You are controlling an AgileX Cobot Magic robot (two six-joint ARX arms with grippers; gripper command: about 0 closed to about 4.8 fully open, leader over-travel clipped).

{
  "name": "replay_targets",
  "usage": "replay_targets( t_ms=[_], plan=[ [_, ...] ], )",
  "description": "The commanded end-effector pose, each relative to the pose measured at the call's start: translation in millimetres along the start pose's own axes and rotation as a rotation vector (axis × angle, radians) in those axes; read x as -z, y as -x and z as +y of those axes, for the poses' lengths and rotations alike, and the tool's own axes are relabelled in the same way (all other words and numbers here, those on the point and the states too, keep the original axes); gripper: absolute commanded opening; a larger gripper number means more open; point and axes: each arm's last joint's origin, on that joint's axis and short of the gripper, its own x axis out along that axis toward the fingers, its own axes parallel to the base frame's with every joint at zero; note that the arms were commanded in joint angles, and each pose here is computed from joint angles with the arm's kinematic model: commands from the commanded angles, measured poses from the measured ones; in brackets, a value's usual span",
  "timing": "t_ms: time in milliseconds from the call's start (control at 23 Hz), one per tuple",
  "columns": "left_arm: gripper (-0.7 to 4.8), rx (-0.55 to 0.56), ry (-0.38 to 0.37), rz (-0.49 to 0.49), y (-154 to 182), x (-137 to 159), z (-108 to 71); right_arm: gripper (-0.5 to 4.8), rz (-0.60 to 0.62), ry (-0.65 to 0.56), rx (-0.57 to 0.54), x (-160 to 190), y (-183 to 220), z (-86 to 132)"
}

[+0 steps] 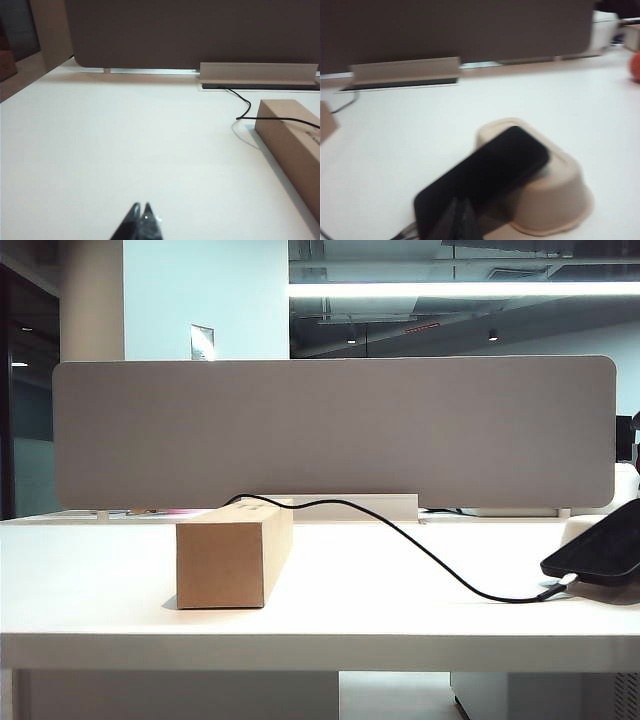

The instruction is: Pick up the charging cable and the phone, plug the charging cable into the charging port on the phone, and finally place them back on the table.

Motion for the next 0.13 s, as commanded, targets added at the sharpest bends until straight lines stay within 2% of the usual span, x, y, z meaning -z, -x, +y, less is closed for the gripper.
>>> replay_targets(
  t_ms=[44,131],
  plan=[
    [-0.06,0.005,0.000,-0.015,0.2,-2.2,-0.1,-0.01,-0.007,0.004,-0.001,0.3,-0.2,0.4],
    [-0.06,0.004,0.000,-0.015,0.2,-2.2,-0.1,-0.01,-0.007,0.004,0.001,0.3,-0.2,0.3]
  ],
)
